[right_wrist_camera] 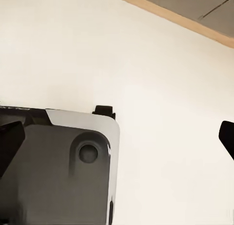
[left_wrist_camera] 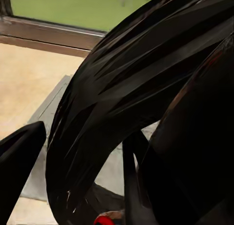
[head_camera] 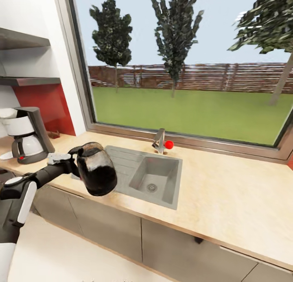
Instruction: Set up a coffee station on the kitchen countertop: keep the coffee maker on the countertop, move the bottle of coffee from the kitchen shelf to the counter next to the coffee maker, place a paper coffee filter on top of the coffee maker, put the saucer next to the coffee maker with the coffee cup on the saucer, and place the electric kettle next to the coffee maker.
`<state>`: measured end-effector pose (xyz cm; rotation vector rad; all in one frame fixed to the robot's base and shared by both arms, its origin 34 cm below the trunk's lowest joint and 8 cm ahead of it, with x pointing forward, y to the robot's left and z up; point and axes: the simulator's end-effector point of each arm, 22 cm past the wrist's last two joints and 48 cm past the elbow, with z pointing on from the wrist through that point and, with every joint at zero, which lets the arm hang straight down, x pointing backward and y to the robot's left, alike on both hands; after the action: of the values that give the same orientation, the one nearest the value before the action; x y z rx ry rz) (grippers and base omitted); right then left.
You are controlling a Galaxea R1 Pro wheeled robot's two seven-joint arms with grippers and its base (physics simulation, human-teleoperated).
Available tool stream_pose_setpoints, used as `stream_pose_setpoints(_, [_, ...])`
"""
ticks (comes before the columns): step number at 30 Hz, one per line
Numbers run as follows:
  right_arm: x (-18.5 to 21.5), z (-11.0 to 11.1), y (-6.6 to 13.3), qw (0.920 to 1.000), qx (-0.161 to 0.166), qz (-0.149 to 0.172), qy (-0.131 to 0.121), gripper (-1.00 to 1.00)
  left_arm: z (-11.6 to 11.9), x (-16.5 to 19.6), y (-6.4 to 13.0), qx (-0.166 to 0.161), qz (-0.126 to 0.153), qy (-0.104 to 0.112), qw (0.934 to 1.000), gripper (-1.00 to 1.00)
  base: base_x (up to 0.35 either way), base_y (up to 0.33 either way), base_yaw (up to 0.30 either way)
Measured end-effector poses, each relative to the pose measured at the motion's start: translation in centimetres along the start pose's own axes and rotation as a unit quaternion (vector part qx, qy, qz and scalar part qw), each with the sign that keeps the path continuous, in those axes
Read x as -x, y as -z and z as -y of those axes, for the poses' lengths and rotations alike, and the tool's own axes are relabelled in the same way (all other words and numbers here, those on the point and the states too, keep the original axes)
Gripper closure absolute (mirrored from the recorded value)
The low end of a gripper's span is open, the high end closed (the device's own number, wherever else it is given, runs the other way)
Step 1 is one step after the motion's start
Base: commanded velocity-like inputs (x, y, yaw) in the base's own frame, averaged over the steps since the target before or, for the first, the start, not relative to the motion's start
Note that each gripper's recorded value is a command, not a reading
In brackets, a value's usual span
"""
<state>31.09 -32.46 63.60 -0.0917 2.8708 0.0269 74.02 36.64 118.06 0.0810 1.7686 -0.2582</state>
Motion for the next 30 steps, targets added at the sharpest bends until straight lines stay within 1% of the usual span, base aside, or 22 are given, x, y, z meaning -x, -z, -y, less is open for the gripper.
stream_pose_setpoints(1, [0.0, 0.0, 0.0, 1.0000, 0.000, 0.000, 0.000, -1.00, -1.0, 0.8, 0.2, 0.014, 0.007, 0.006, 0.9999, 1.00, 0.000, 0.000, 0.285])
stream_pose_setpoints(4, [0.0, 0.0, 0.0, 1.0000, 0.000, 0.000, 0.000, -1.00, -4.3, 2.0, 1.0, 0.065, 0.021, 0.017, 0.9975, 1.00, 0.000, 0.000, 0.285])
stream_pose_setpoints(5, [0.0, 0.0, 0.0, 1.0000, 0.000, 0.000, 0.000, -1.00, -5.9, 2.2, 1.4, 0.097, 0.024, 0.019, 0.9948, 1.00, 0.000, 0.000, 0.285])
stream_pose_setpoints(6, [0.0, 0.0, 0.0, 1.0000, 0.000, 0.000, 0.000, -1.00, -7.1, 2.2, 1.7, 0.121, 0.024, 0.020, 0.9921, 1.00, 0.000, 0.000, 0.283])
stream_pose_setpoints(7, [0.0, -0.1, 0.0, 1.0000, 0.000, 0.000, 0.000, -1.00, -8.5, 2.3, 2.1, 0.152, 0.025, 0.024, 0.9878, 1.00, 0.000, 0.000, 0.258])
stream_pose_setpoints(8, [0.0, -0.1, 0.0, 1.0000, 0.001, -0.001, 0.000, -1.00, -10.2, 2.6, 2.9, 0.193, 0.028, 0.022, 0.9805, 1.00, 0.000, 0.000, 0.209])
stream_pose_setpoints(9, [0.0, -0.1, 0.0, 1.0000, 0.001, -0.001, 0.001, -1.00, -11.0, 2.9, 3.3, 0.216, 0.032, 0.021, 0.9757, 1.00, 0.000, 0.000, 0.063])
stream_pose_setpoints(10, [-0.1, -0.1, 0.0, 1.0000, 0.001, -0.001, 0.001, -1.00, -11.9, 3.0, 4.0, 0.249, 0.035, 0.023, 0.9677, 1.00, 0.000, 0.000, 0.032])
stream_pose_setpoints(11, [-0.1, -0.1, 0.0, 1.0000, 0.001, -0.001, 0.000, -1.00, -12.3, 2.7, 4.2, 0.261, 0.033, 0.021, 0.9646, 1.00, 0.000, 0.000, 0.017])
stream_pose_setpoints(12, [0.0, -0.2, 0.0, 1.0000, 0.002, 0.000, -0.001, -1.00, -12.1, 2.6, 4.2, 0.263, 0.032, 0.021, 0.9641, 1.00, 0.000, 0.000, 0.008])
stream_pose_setpoints(13, [-0.1, -0.4, 0.0, 1.0000, 0.004, 0.000, -0.001, -1.00, -12.0, 2.5, 4.1, 0.266, 0.029, 0.014, 0.9635, 1.00, 0.000, 0.000, 0.003])
stream_pose_setpoints(14, [0.0, -2.2, -0.2, 0.9999, 0.016, 0.000, 0.000, -1.00, -12.5, 2.3, 4.4, 0.286, 0.018, -0.022, 0.9579, 1.00, 0.000, 0.000, 0.001])
stream_pose_setpoints(15, [0.1, -3.5, -0.3, 0.9997, 0.025, 0.001, -0.002, -1.00, -13.0, 2.3, 4.7, 0.302, 0.011, -0.047, 0.9519, 1.00, 0.000, 0.000, 0.000])
stream_pose_setpoints(16, [0.2, -4.2, -0.4, 0.9996, 0.029, 0.002, -0.004, -1.00, -13.2, 2.4, 4.9, 0.309, 0.010, -0.056, 0.9495, 1.00, 0.000, 0.000, 0.000])
stream_pose_setpoints(19, [0.2, -4.4, -0.4, 0.9995, 0.031, 0.002, -0.006, -1.00, -13.3, 2.4, 5.0, 0.313, 0.009, -0.060, 0.9479, 1.00, 0.000, 0.000, 0.000])
stream_pose_setpoints(23, [0.2, -4.5, -0.4, 0.9995, 0.031, 0.003, -0.007, -1.00, -13.3, 2.4, 5.0, 0.312, 0.009, -0.060, 0.9480, 1.00, 0.049, 0.000, 0.000])
stream_pose_setpoints(26, [0.3, -4.4, -0.4, 0.9995, 0.030, 0.003, -0.007, -1.00, -13.3, 2.4, 5.0, 0.312, 0.009, -0.059, 0.9480, 1.00, 0.296, 0.075, 0.000])
stream_pose_setpoints(30, [0.3, -4.3, -0.4, 0.9995, 0.029, 0.004, -0.007, -1.00, -13.3, 2.5, 5.1, 0.313, 0.010, -0.058, 0.9479, 1.00, 0.272, 0.200, 0.000])
